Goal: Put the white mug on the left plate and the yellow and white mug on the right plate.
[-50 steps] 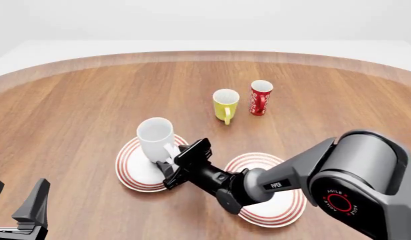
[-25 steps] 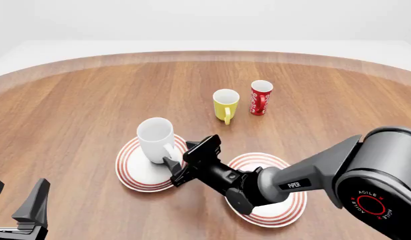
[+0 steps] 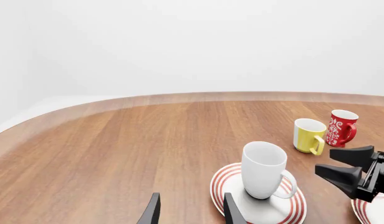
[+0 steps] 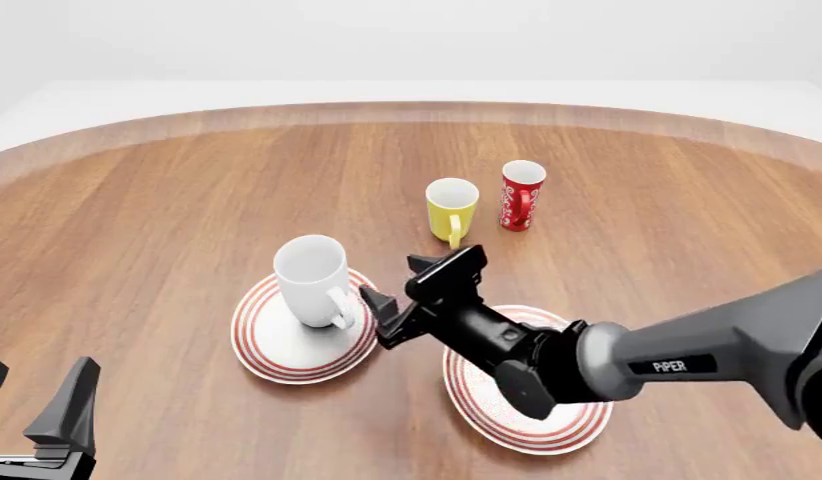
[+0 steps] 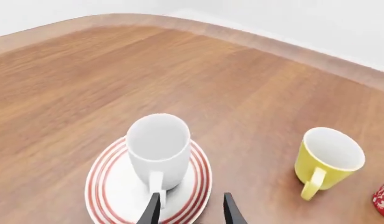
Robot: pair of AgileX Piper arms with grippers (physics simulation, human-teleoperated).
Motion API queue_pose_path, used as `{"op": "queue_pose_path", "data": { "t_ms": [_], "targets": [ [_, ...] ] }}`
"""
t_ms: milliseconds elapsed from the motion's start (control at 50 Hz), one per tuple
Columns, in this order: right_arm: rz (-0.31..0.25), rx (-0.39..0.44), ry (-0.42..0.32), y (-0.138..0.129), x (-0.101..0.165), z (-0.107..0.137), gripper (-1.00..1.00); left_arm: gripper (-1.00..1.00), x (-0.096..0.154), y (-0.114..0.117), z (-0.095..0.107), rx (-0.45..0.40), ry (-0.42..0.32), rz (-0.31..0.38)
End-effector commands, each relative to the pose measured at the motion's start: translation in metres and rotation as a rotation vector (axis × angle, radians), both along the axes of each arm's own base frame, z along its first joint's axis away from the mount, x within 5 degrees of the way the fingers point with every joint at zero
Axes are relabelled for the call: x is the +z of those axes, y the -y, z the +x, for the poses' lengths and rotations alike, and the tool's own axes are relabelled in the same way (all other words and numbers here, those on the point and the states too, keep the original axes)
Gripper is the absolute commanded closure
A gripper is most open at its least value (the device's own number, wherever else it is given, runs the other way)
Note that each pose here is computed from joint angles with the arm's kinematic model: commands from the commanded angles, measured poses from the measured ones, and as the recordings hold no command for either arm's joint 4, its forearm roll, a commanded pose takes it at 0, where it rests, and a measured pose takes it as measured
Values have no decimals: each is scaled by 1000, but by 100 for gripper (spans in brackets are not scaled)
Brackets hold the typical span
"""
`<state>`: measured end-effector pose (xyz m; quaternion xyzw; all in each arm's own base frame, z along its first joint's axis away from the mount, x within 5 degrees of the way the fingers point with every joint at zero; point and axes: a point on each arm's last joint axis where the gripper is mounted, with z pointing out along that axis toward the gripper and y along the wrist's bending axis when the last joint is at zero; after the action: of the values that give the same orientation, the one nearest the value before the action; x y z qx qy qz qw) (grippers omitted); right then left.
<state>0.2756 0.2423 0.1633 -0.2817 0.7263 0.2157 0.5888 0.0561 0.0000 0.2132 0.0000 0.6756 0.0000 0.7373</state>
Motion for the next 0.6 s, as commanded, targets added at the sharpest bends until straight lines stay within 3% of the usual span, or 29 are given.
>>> {"op": "queue_pose_path", "data": {
  "t_ms": [20,340,600],
  "targets": [
    [5,-57,31,27,23,1,-100,-100,0,0,0,0,0,0],
    [23,-112,46,46,39,6,-100,-100,0,0,0,0,0,0],
    [33,-185,48,63,46,26,-100,-100,0,0,0,0,0,0]
  ]
}}
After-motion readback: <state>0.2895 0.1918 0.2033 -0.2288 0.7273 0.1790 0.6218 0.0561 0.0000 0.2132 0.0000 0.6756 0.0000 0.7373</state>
